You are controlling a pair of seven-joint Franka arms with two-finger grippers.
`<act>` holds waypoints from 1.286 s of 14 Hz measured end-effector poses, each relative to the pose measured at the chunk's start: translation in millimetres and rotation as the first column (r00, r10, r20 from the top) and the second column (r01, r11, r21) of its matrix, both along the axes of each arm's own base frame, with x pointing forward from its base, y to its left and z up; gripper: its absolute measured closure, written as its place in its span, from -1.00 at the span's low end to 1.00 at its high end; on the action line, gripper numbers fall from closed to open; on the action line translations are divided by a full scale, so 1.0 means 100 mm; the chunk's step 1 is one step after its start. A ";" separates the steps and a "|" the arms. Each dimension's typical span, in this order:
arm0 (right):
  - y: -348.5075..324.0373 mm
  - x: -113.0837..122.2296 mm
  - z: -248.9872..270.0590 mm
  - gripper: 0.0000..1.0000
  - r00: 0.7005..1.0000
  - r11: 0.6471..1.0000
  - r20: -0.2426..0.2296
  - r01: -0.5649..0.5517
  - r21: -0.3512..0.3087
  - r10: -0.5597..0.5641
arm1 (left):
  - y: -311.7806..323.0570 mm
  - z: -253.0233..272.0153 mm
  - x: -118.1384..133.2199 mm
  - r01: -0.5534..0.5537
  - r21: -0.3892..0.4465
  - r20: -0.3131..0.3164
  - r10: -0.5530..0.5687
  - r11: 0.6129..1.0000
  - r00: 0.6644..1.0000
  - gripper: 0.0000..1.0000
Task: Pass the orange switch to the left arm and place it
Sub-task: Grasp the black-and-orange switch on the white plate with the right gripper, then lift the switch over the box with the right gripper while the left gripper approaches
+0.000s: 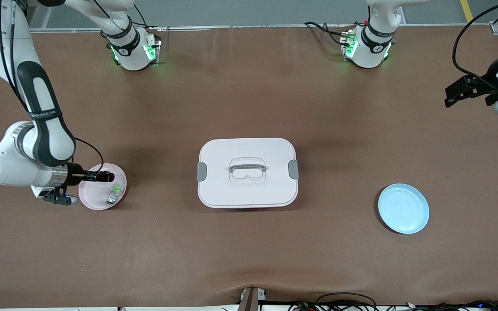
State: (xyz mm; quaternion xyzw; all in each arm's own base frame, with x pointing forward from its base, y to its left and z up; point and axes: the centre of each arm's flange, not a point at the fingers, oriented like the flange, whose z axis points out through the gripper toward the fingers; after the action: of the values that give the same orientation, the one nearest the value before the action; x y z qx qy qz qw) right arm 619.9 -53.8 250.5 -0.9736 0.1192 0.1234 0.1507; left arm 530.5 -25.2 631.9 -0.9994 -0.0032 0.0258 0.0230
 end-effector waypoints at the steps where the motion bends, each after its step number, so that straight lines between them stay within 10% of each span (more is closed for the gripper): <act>1: 0.11 0.00 0.13 -0.44 0.999 0.999 -0.024 0.038 0.004 -0.037 | 0.00 0.00 0.00 0.000 0.000 0.000 0.000 1.000 1.000 -1.00; 7: 1.50 -0.05 1.13 -0.44 0.943 0.958 -0.171 0.283 -0.043 -0.286 | -0.02 0.00 0.00 0.002 -0.004 0.000 -0.002 1.000 1.000 -1.00; 18: 3.34 -0.15 2.51 -0.44 0.612 0.684 -0.349 0.718 -0.129 -0.709 | -0.65 -0.12 0.10 0.065 -0.239 -0.010 -0.069 0.969 0.998 -1.00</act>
State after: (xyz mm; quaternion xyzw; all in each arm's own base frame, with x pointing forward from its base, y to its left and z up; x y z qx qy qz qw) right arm 605.1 280.5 501.9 -0.8015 0.5211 0.2367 0.1733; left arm 540.1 -89.8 620.2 -0.9942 0.0340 0.0344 -0.0964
